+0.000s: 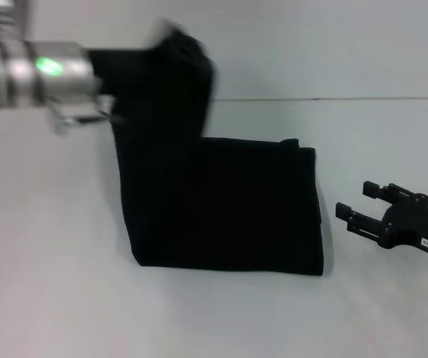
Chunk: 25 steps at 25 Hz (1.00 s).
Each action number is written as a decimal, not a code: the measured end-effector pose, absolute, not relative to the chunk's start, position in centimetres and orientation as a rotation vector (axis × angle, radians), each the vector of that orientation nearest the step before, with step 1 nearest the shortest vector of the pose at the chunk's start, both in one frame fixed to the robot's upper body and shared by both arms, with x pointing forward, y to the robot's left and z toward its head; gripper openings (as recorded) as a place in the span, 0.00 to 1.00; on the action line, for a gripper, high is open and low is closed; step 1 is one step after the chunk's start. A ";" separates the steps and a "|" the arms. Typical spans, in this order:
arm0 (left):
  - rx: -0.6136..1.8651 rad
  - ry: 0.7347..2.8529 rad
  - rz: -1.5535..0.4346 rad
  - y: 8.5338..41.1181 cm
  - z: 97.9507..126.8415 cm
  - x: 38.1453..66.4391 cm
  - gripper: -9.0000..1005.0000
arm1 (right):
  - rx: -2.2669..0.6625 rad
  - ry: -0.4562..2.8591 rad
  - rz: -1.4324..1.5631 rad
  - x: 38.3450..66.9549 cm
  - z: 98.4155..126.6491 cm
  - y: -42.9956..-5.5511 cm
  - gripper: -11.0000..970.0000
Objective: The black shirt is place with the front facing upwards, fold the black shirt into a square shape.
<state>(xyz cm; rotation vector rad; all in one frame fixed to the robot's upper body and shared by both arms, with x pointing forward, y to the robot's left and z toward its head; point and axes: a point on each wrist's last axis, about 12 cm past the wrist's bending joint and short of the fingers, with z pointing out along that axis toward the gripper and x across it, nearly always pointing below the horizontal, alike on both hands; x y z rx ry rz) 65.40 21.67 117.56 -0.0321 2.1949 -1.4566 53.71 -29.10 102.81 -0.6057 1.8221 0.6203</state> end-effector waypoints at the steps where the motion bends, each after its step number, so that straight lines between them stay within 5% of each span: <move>1: -0.014 2.216 -1.466 20.4 116.8 65.0 0.09 | -0.604 1.823 0.622 53.6 102.8 -29.1 0.80; 9: -0.092 2.346 -1.519 14.9 107.7 59.8 0.10 | -0.579 1.834 0.652 53.2 102.2 -28.5 0.80; 25: -0.026 2.211 -1.620 16.7 109.3 59.5 0.12 | -0.625 1.831 0.673 59.0 104.1 -21.7 0.80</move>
